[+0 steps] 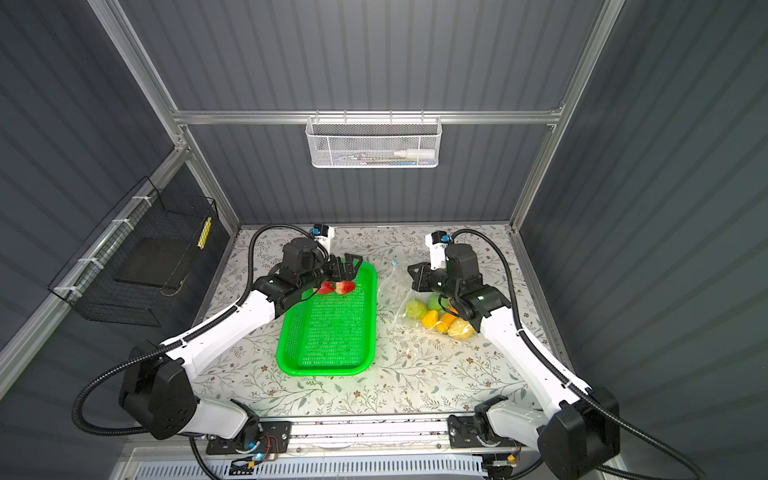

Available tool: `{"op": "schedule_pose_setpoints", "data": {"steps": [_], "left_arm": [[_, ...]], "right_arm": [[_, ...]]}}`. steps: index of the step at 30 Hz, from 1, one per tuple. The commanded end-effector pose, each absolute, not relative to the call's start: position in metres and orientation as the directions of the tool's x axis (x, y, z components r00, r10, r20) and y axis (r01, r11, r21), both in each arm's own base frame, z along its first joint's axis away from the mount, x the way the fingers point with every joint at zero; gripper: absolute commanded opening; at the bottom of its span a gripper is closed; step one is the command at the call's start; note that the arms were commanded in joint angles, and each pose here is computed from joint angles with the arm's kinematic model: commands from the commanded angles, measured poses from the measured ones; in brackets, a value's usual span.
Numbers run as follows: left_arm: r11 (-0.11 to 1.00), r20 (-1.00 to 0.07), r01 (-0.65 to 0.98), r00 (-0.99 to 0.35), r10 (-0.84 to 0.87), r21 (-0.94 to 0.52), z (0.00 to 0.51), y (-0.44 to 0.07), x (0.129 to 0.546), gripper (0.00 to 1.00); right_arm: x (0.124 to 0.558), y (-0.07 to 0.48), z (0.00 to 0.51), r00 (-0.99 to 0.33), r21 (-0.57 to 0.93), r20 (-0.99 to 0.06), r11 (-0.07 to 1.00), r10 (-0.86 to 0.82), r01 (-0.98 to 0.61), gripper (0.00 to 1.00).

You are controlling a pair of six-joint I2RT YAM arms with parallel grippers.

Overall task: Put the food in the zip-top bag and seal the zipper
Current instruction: 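Move the left gripper back into the green basket toward the strawberries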

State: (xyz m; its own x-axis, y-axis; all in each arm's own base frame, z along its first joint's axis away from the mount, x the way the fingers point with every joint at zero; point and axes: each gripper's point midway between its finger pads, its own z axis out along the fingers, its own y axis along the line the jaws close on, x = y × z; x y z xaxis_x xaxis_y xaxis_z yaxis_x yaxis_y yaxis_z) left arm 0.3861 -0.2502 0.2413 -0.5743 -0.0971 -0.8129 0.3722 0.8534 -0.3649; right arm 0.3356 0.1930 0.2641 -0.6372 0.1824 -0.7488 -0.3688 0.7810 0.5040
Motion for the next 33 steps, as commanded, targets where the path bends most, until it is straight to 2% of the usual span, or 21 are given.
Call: {"op": "schedule_pose_setpoints", "data": {"steps": [1,5,13,33], "left_arm": [[0.899,-0.793,0.316,-0.607,-0.053,-0.302,0.219,-0.231,0.388,1.0],[0.903,-0.766,0.341,-0.642,0.02,-0.262,0.193,-0.224,0.395,1.0],[0.83,-0.681,0.475,-0.712,0.168,-0.291,0.147,-0.232,0.407,1.0],[0.814,-0.629,0.502,-0.742,0.232,-0.292,0.099,-0.247,0.433,1.0]], "right_arm": [[0.337,0.194,0.273,-0.621,0.497,-0.762,0.78,0.184,-0.38,0.0],[0.337,0.194,0.273,-0.623,0.498,-0.761,0.781,0.184,-0.378,0.0],[0.336,0.193,0.272,-0.623,0.495,-0.76,0.785,0.183,-0.373,0.0],[0.337,0.191,0.271,-0.62,0.484,-0.765,0.794,0.178,-0.369,0.0]]}}
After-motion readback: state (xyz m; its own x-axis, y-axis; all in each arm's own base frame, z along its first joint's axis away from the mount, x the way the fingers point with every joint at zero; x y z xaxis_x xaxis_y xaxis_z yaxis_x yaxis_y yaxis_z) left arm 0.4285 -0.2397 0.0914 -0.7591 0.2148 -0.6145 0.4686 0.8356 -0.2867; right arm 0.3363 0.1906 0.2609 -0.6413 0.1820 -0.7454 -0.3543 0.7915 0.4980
